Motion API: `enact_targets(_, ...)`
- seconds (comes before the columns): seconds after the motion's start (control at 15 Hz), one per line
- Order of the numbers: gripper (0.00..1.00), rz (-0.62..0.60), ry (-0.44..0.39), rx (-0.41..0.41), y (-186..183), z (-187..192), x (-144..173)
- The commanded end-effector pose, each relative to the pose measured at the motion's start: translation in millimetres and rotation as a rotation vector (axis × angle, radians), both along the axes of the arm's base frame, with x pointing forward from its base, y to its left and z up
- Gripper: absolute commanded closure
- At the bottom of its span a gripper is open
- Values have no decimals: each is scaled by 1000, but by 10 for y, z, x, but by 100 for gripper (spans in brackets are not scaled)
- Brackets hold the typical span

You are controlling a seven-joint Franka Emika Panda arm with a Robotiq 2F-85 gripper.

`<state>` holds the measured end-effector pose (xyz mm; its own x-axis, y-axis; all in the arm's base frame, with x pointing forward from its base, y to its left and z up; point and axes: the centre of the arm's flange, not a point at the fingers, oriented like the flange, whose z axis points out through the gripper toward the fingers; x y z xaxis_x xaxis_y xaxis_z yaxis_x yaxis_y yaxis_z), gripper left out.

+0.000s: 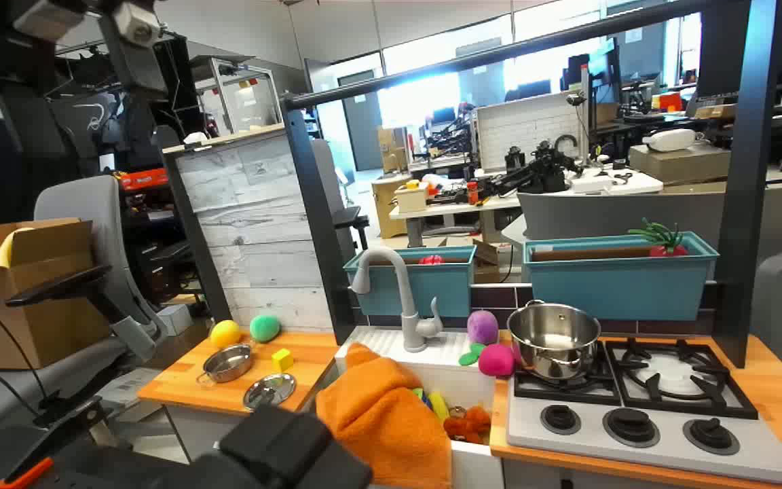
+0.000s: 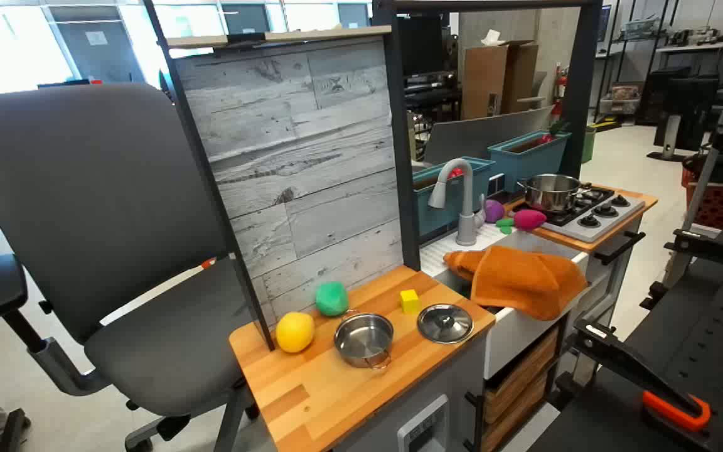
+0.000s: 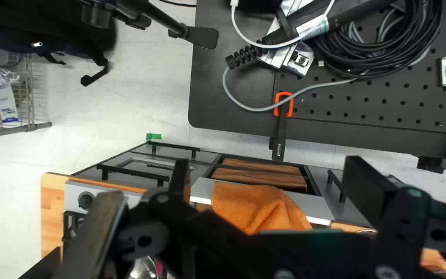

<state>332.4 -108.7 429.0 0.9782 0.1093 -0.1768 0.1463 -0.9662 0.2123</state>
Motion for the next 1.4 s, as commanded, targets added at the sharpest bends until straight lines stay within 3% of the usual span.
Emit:
enact_targets(0.0, 0, 0, 0, 0, 0, 0, 0)
enact_targets(1.2, 0, 0, 0, 0, 0, 0, 0)
enact_targets(1.33, 0, 118, -65, -19, -66, -144, 213)
